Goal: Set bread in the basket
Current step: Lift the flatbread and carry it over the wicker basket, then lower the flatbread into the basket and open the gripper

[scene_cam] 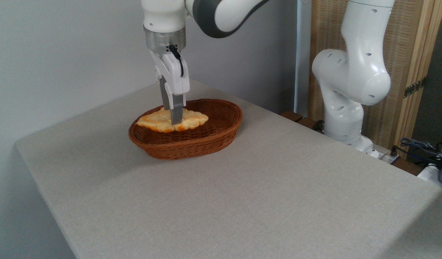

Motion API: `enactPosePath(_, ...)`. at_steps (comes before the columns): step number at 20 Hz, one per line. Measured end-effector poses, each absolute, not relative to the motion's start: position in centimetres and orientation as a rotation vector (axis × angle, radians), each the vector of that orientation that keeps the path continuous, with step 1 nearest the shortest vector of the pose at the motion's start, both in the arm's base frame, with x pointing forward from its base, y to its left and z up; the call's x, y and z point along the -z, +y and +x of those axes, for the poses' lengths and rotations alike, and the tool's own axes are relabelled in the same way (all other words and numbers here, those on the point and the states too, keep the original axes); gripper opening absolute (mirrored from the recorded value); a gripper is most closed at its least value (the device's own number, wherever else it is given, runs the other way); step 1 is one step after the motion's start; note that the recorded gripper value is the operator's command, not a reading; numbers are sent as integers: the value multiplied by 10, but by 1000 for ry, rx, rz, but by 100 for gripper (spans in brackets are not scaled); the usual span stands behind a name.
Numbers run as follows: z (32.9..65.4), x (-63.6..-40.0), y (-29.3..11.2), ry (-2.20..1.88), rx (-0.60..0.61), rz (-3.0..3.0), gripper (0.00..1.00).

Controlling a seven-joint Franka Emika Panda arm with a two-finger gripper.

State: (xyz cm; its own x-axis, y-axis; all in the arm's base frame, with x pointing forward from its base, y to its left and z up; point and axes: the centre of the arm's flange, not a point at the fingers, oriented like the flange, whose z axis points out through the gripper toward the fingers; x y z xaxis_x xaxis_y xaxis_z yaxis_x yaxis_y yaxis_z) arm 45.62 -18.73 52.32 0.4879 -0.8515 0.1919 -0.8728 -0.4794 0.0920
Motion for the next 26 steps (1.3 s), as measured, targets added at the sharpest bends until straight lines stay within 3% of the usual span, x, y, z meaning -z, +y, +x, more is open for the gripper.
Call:
enactPosePath(3, 433, -513, -216, -1502, -32, 2504, 65)
enactPosePath(4, 427, -511, -223, -1502, 3, 2487, 74)
enactPosePath(5, 422, -508, -230, -1509, 28, 2473, 91)
enactPosePath(6, 418, -505, -236, -1521, 47, 2459, 100)
enactPosePath(15, 409, -479, -262, -1570, 139, 2418, 100)
enactPosePath(26, 410, -477, -261, -1567, 143, 2419, 100)
